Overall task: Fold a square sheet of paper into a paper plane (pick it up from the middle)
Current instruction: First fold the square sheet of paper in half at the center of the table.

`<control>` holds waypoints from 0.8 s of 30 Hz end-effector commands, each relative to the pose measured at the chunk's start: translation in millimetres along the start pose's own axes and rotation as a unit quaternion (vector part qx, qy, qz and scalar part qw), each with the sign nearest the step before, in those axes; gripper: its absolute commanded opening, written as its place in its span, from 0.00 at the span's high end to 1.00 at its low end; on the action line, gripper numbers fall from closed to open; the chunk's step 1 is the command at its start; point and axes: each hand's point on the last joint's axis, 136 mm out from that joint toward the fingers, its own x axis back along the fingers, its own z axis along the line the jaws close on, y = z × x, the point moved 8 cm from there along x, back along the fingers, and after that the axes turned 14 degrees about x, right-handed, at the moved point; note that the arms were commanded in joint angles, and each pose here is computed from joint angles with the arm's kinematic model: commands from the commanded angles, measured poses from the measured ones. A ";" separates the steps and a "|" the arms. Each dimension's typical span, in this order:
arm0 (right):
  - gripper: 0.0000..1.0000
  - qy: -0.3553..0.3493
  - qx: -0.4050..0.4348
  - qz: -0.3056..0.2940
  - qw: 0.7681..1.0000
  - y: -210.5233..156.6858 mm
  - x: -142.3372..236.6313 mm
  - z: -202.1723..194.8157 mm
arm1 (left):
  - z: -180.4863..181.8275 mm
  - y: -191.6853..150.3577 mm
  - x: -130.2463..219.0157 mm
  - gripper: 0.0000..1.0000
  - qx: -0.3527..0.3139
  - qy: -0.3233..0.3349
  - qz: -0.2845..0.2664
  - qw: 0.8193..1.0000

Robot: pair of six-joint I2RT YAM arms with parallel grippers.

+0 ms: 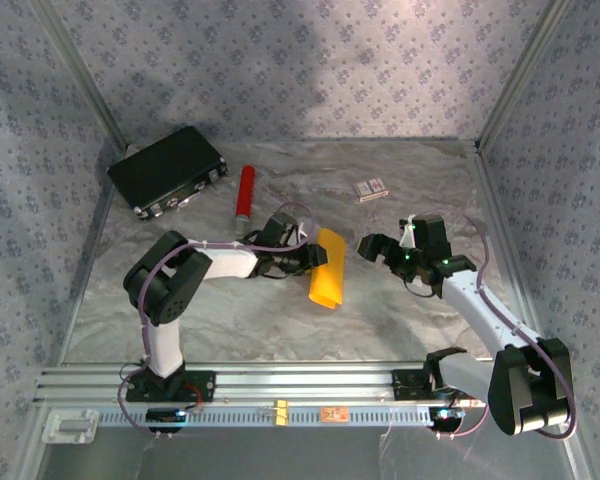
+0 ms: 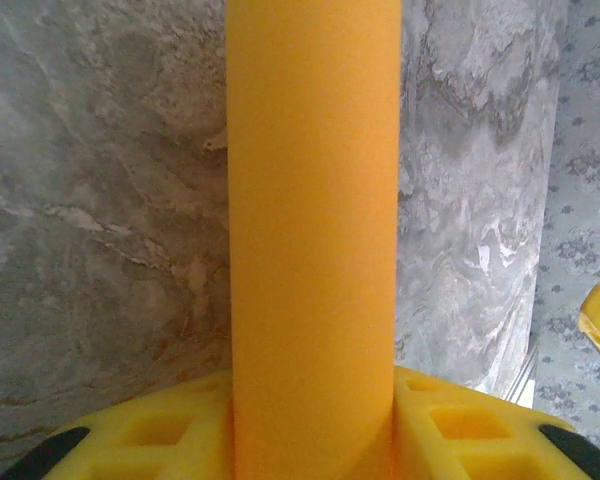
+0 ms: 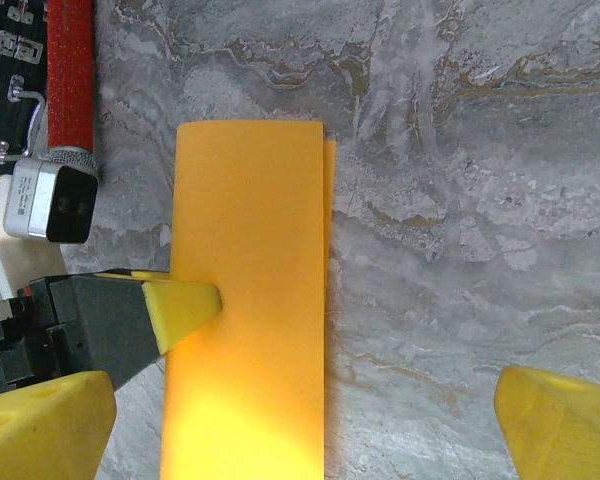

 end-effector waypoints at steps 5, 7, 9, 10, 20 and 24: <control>0.01 0.020 0.004 0.024 1.000 -4.6 -10.8 5.8 | -2.7 4.2 8.2 0.62 -0.003 -0.021 -0.030 0.999; 0.01 0.020 0.004 0.032 0.999 -5.3 -14.8 6.8 | 1.2 3.6 8.8 0.61 -0.008 -0.001 -0.035 0.999; 0.02 0.019 0.005 0.039 0.999 -6.0 -18.5 7.5 | 1.1 3.0 10.1 0.60 -0.019 0.020 -0.038 0.999; 0.02 0.018 0.006 0.042 0.999 -6.4 -20.2 8.0 | -0.1 2.8 10.8 0.60 -0.025 0.029 -0.039 0.999; 0.02 0.015 0.031 0.062 0.998 -7.3 -32.0 12.8 | -6.1 -3.6 10.2 0.45 -0.057 0.082 -0.041 0.994; 0.02 0.014 0.035 0.068 0.997 -7.8 -35.1 14.9 | -13.0 -4.6 12.7 0.42 -0.074 0.095 -0.045 0.992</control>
